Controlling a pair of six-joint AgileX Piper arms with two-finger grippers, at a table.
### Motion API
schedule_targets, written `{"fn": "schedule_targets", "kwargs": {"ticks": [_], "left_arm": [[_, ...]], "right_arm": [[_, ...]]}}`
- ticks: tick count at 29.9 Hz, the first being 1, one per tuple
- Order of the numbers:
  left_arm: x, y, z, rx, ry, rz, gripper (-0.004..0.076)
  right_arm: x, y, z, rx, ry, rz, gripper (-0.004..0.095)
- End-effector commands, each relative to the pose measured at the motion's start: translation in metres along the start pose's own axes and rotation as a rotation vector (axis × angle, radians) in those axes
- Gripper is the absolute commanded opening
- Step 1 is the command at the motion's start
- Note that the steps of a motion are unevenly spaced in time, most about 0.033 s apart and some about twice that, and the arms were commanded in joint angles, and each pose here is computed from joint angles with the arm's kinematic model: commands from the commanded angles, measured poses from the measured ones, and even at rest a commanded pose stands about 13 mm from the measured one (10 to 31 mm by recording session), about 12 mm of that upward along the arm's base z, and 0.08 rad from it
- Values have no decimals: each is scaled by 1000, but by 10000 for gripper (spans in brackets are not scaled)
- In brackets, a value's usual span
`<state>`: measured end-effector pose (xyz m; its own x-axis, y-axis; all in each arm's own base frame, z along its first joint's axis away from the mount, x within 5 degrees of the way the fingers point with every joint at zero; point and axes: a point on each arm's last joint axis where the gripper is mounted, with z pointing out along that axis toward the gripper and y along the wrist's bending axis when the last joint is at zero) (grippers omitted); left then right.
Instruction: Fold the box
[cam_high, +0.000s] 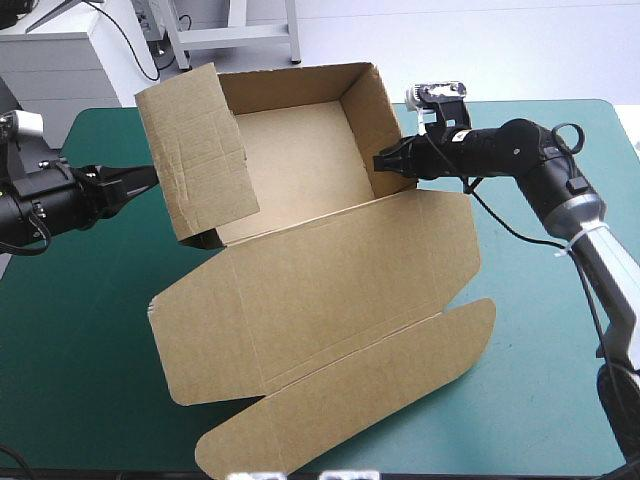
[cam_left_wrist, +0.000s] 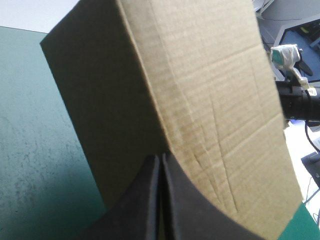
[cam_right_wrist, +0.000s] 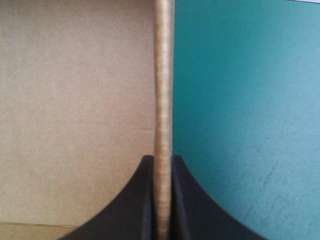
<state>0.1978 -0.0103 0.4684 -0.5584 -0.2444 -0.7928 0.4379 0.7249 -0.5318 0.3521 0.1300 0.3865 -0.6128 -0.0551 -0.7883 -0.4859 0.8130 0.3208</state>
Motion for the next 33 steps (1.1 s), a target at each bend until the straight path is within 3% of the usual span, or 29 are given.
{"fn": "schedule_targets", "kwargs": {"ticks": [1, 9, 15, 18, 25, 33], "left_arm": [[-7, -15, -5, 62, -57, -21, -8], [-5, -7, -3, 3, -28, -86, 25], [-6, 0, 2, 9, -4, -131, 286], [-8, -3, 2, 41, -16, -143, 373], [-6, -12, 17, 91, 5, -121, 380], [1, -8, 58, 41, 91, -47, 380]], "right_arm": [[-18, 23, -16, -40, -130, -3, -14], [-17, 21, -9, -34, -129, -2, -14], [-17, 20, -7, -31, -131, 0, -14], [-17, 20, -6, -30, -127, 1, -14], [-15, 17, -1, -29, -117, 5, -14], [-13, 18, -1, -32, -87, -12, -14]]}}
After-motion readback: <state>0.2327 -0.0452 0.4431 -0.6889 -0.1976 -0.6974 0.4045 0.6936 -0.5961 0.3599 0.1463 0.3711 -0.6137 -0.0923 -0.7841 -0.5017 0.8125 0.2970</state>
